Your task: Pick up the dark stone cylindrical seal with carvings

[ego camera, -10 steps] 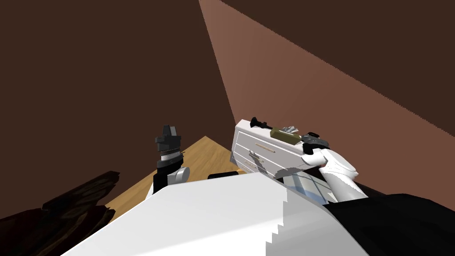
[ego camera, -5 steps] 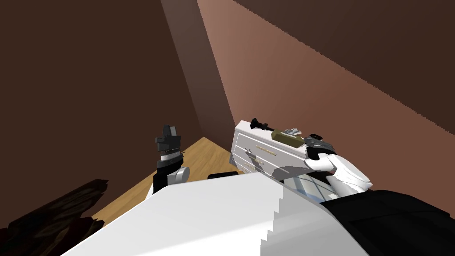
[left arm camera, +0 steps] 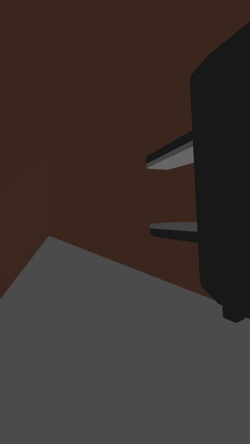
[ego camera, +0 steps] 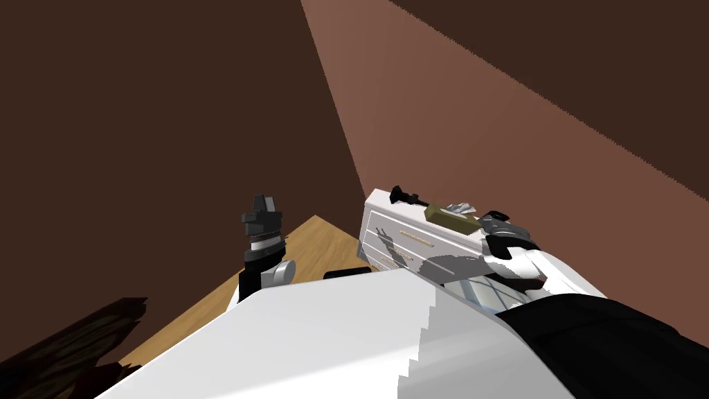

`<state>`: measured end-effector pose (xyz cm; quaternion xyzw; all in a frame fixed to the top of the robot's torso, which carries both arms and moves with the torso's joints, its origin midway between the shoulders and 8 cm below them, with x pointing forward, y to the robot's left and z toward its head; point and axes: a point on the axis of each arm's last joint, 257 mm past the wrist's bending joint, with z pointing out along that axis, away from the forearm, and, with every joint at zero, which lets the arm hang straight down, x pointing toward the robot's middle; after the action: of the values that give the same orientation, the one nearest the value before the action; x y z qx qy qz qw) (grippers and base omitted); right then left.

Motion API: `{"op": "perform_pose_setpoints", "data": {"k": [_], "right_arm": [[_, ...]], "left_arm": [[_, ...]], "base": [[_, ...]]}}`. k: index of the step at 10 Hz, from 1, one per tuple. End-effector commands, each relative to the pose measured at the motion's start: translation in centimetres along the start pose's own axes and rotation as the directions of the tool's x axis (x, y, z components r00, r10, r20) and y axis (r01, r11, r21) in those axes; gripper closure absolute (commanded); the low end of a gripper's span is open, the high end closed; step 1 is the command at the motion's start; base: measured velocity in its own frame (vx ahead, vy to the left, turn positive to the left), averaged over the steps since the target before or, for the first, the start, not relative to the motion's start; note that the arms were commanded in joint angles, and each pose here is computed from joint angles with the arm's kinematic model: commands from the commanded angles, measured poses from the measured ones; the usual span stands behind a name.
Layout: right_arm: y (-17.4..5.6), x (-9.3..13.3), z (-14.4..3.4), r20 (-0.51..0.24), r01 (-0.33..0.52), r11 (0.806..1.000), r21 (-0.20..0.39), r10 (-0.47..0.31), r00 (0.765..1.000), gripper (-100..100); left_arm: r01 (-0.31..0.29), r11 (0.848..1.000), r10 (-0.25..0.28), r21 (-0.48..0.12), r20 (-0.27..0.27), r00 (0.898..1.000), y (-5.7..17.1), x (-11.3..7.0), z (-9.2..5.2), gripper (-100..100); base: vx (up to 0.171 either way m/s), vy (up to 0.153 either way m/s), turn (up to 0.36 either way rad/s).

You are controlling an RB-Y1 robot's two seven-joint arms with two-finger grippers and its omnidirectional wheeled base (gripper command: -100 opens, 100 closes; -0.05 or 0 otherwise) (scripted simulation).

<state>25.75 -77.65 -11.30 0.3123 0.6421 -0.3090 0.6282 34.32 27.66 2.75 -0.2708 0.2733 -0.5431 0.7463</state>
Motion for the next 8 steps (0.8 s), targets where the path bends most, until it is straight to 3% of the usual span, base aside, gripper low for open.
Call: {"op": "perform_pose_setpoints", "data": {"k": [1, 3, 5, 7, 8], "right_arm": [[-0.9, 0.0, -1.4, -0.001, -0.008, 1.0, 0.002, 0.008, 1.0, 100], [-0.4, -0.6, -2.0, 0.005, 0.009, 1.0, -0.017, -0.009, 1.0, 100], [-1.4, -0.9, -3.6, 0.003, 0.013, 1.0, -0.018, -0.013, 1.0, 100], [-1.2, -1.2, -3.6, 0.005, 0.013, 1.0, -0.023, -0.013, 1.0, 100], [-1.1, -1.2, -3.7, 0.006, 0.013, 1.0, -0.024, -0.013, 1.0, 0]], "left_arm": [[0.0, 1.0, 0.0, 0.0, 0.0, 1.0, 0.0, 0.0, 0.0, 0], [0.0, 1.0, 0.0, 0.0, 0.0, 1.0, 0.0, 0.0, 0.0, 0], [0.0, 1.0, 0.0, 0.0, 0.0, 1.0, 0.0, 0.0, 0.0, 0], [0.0, 1.0, 0.0, 0.0, 0.0, 1.0, 0.0, 0.0, 0.0, 0], [0.0, 1.0, 0.0, 0.0, 0.0, 1.0, 0.0, 0.0, 0.0, 0]], "base": [[0.088, -0.001, -0.077], [0.077, -0.009, -0.041], [0.097, 0.009, -0.065], [0.031, -0.004, -0.008], [0.0, 0.0, 0.0]]}}
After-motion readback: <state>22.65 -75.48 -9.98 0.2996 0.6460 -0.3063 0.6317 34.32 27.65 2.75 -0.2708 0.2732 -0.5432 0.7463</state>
